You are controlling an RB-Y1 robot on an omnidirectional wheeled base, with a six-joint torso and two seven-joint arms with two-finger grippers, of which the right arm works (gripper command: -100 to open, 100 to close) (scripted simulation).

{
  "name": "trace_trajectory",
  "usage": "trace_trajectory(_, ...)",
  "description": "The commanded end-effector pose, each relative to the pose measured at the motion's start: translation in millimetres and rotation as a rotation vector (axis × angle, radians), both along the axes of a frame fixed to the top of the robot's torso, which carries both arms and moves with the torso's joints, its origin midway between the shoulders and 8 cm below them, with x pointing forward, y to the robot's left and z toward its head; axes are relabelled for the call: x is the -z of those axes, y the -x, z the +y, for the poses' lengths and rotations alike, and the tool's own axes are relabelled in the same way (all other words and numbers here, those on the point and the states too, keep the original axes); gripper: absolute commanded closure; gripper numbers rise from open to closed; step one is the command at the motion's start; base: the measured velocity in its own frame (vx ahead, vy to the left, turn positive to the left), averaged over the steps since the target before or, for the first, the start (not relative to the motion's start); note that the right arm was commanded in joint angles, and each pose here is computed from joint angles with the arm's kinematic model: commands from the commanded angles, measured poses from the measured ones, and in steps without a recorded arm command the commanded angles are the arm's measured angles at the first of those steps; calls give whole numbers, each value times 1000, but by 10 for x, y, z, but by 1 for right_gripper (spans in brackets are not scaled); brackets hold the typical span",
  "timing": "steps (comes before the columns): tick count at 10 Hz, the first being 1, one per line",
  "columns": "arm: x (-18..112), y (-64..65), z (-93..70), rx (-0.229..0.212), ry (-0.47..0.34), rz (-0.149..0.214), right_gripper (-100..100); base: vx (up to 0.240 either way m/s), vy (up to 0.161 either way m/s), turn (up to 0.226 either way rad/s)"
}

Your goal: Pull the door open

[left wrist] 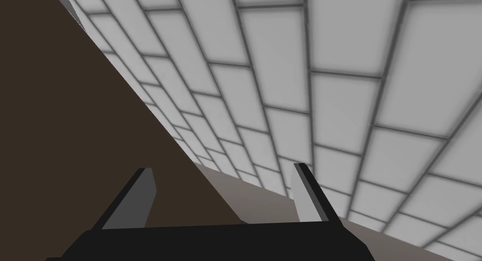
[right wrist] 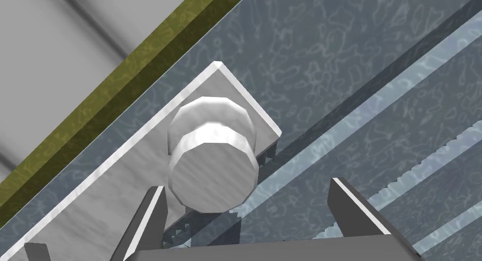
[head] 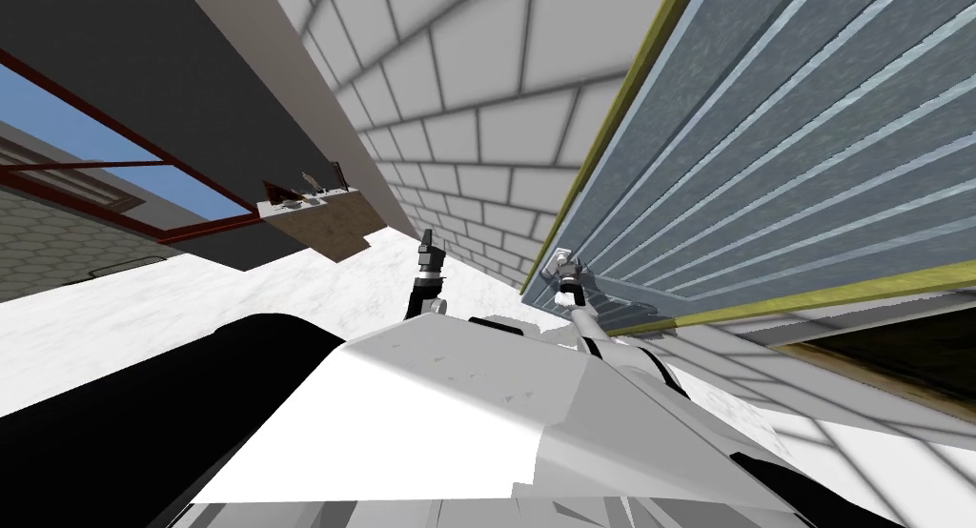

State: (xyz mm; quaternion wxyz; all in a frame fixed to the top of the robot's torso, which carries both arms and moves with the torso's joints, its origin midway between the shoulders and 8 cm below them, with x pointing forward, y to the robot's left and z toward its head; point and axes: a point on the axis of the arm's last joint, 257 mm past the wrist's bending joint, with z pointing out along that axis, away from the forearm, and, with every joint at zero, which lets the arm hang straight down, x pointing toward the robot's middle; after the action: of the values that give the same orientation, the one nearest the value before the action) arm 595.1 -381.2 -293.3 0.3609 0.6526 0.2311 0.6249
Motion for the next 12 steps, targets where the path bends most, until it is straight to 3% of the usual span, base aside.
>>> trace_trajectory(1,-11,-25,69,2,-74,-17,-100,-96,-29,31)
trace_trajectory(12,19,-157,636,23,-661,-112,-100,-99,-44,43)
